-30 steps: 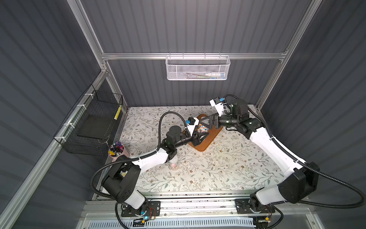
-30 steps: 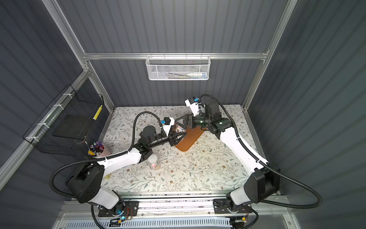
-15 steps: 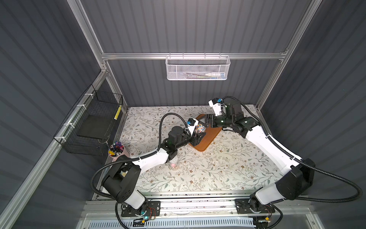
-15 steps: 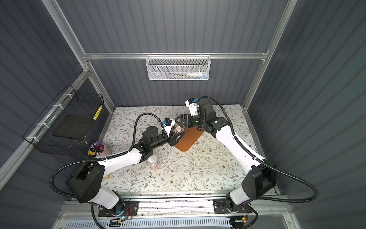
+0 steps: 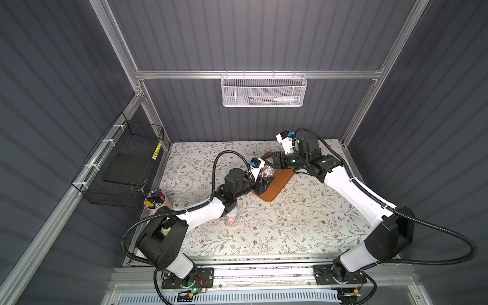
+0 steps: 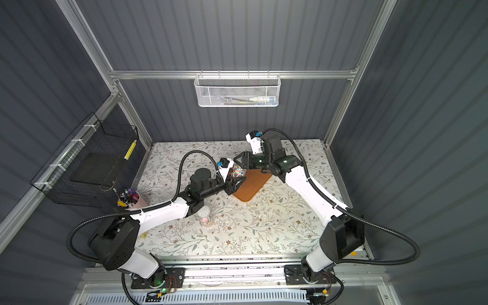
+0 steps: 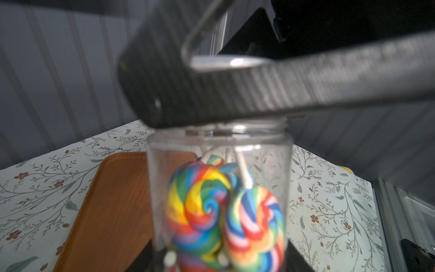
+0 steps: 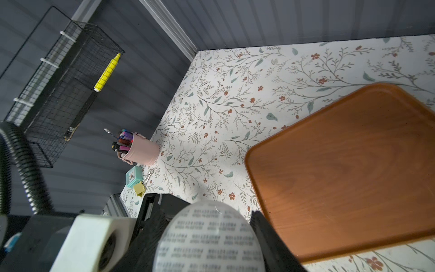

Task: Pour the candies out of the jar
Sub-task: Unscrew the lid from the jar.

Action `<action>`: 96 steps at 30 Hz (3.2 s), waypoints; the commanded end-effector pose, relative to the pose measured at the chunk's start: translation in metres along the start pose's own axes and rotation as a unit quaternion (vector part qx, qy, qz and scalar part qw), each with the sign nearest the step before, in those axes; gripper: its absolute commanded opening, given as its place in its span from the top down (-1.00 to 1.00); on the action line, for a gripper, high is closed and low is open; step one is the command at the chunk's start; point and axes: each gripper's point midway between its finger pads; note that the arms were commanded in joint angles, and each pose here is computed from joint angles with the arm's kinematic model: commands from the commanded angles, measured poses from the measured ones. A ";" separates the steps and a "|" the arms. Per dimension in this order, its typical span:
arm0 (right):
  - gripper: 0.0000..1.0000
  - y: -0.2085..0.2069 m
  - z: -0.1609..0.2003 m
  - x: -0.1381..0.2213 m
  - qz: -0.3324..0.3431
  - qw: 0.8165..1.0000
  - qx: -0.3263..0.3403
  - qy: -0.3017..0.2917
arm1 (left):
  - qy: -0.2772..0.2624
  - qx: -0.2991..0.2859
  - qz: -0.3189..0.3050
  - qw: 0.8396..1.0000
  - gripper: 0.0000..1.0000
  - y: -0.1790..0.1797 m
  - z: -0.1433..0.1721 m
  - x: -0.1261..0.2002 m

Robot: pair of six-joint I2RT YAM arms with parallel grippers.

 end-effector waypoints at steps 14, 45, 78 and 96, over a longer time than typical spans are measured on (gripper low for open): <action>0.08 0.074 -0.017 0.052 -0.219 0.962 0.159 -0.045 | -0.006 0.030 0.210 0.977 1.00 -0.062 -0.015 0.005; 0.01 0.021 -0.047 0.055 -0.108 0.982 0.142 -0.066 | 0.018 0.038 0.198 0.979 1.00 -0.054 -0.006 -0.001; -0.27 0.016 -0.017 0.038 -0.115 0.988 0.101 -0.025 | -0.011 0.005 0.130 0.991 1.00 -0.036 -0.020 -0.001; -0.16 0.012 -0.001 0.030 -0.125 0.989 0.081 -0.012 | -0.002 0.000 0.093 0.996 1.00 -0.014 -0.014 -0.012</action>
Point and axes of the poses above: each gripper's point midway between its finger pads, its own x axis back along the fingers, its own y axis along the line the jaws close on, z = x × y, and after that the axes turned 2 degrees about x, right-handed
